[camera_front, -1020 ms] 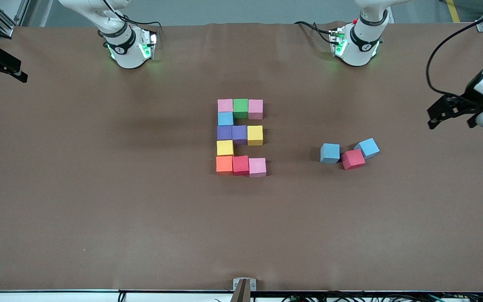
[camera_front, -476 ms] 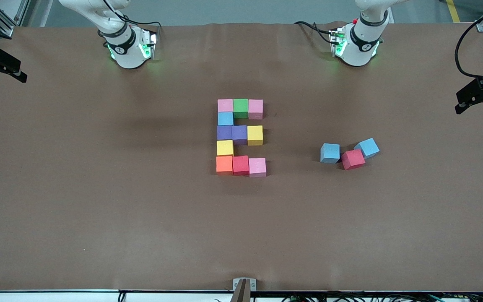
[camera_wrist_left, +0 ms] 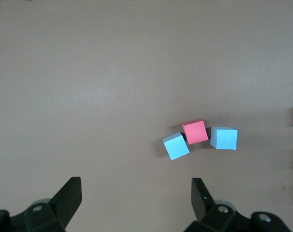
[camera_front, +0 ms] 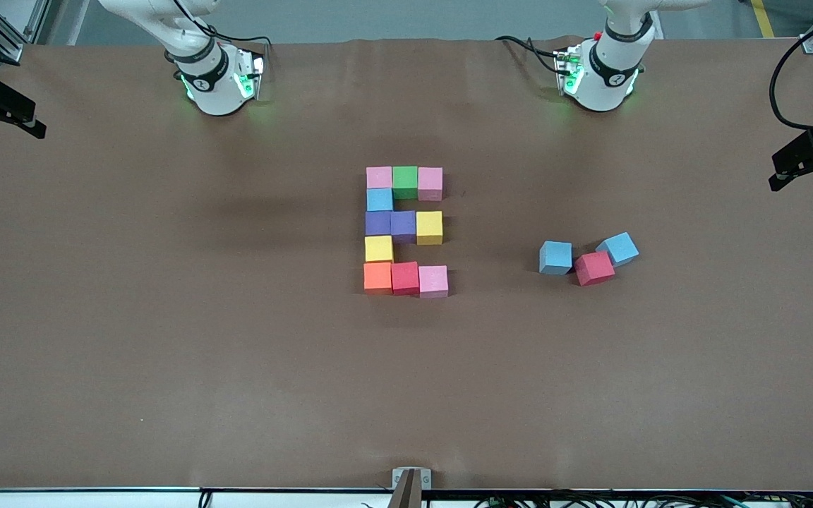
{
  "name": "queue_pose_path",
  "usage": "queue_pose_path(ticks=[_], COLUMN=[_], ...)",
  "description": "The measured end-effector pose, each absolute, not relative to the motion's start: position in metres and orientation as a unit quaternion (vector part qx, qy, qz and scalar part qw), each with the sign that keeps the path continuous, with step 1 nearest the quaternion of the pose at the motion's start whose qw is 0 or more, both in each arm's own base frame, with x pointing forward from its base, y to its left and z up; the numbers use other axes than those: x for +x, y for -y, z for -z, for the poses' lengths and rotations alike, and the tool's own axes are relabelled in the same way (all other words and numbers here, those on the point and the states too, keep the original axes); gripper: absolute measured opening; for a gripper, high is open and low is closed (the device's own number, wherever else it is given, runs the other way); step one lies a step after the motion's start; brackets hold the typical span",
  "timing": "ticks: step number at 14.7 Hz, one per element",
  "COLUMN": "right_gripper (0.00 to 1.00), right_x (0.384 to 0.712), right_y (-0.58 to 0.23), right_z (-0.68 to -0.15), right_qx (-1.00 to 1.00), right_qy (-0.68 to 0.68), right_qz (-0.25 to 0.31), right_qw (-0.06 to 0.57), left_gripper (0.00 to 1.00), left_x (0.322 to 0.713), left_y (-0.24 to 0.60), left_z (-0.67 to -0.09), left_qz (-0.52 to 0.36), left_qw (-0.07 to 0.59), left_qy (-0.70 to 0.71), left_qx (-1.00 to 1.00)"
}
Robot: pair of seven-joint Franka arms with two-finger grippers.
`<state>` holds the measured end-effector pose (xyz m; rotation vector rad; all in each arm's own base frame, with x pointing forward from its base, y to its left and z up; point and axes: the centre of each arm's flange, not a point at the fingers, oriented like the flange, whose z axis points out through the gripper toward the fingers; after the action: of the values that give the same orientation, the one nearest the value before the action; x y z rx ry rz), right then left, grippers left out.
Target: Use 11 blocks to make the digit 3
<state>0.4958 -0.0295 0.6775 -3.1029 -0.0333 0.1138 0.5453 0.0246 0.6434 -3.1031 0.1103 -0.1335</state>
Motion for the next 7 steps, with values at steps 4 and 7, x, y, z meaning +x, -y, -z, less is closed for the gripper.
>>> queue_pose_path(ticks=[4,7], right_gripper=[1.0,1.0], right_x=[0.4956,0.4955], right_y=[0.0295,0.0295], right_z=[-0.6773,-0.6773], right_qx=[-0.999,-0.999], right_qy=[0.011,0.011], right_qz=[-0.038,-0.038], right_qw=[0.018,0.018], left_gripper=[1.0,1.0], left_x=[0.5453,0.5461], left_y=[-0.023,-0.0221], left_z=[-0.6434,-0.642], left_qz=[0.043,0.042], left_qw=[0.016,0.016], left_qy=[-0.037,-0.038], left_qx=[-0.998,-0.998])
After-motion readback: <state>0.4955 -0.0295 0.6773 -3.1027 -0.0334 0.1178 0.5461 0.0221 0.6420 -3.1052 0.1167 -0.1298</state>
